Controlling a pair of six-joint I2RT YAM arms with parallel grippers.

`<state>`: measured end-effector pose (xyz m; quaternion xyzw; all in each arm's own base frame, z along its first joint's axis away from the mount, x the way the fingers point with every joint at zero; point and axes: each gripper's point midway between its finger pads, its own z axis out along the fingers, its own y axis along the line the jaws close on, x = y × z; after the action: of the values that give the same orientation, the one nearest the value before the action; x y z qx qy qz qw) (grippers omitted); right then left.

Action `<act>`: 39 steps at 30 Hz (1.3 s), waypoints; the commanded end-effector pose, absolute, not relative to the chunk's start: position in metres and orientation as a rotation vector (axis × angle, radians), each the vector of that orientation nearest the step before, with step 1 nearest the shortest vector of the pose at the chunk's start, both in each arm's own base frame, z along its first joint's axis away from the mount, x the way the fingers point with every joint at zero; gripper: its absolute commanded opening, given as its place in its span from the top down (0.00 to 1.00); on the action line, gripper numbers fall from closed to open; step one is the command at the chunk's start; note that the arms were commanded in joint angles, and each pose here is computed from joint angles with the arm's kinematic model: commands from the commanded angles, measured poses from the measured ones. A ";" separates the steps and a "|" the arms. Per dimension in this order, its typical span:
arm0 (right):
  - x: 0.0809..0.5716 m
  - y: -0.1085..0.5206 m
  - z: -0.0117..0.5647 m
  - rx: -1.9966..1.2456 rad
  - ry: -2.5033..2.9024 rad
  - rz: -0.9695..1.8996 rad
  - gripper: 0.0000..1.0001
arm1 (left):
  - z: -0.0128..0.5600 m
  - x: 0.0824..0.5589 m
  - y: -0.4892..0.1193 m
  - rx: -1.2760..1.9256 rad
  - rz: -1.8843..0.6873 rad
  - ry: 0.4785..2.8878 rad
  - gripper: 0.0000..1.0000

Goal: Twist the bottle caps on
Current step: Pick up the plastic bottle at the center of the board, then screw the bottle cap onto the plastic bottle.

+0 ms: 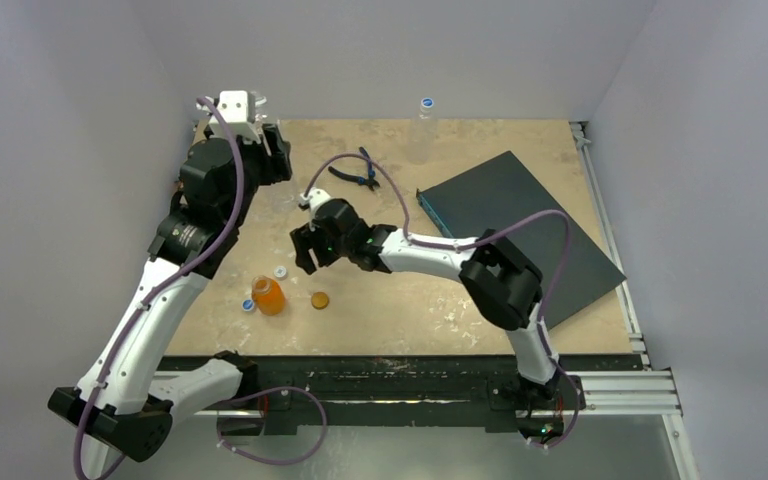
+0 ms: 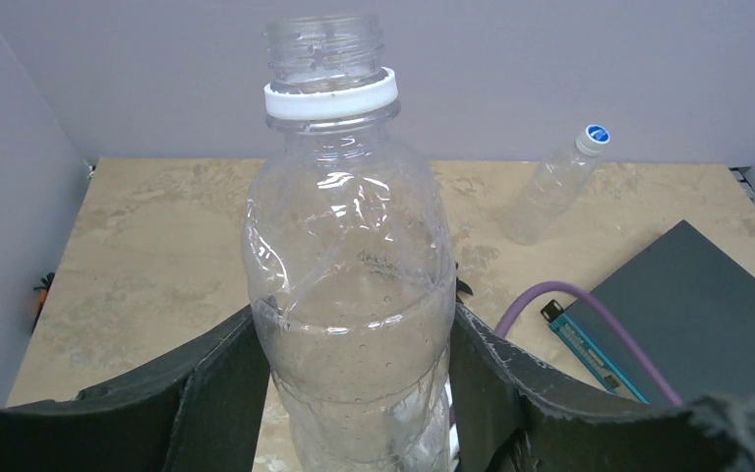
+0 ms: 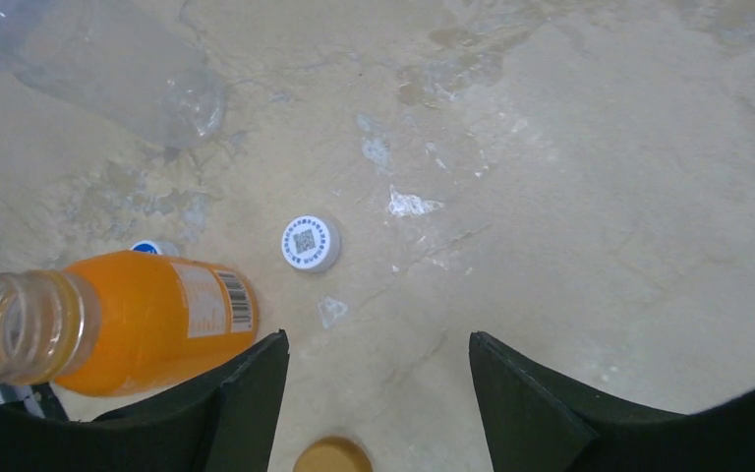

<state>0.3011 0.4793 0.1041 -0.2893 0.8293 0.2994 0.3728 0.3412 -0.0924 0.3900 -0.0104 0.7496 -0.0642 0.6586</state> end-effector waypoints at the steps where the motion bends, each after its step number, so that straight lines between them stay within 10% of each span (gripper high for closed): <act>1: 0.308 0.506 0.111 -0.791 2.042 0.723 0.30 | 0.413 0.333 -0.083 -0.038 -0.118 1.656 0.63; 39: 0.304 0.566 0.046 -0.895 2.019 0.463 0.42 | 0.414 0.335 -0.085 -0.034 -0.120 1.681 0.66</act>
<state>0.2924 0.5633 0.0320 -0.3661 0.8143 0.2018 0.4027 0.3353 -0.0827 0.3941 -0.0167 0.7592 -0.0427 0.6492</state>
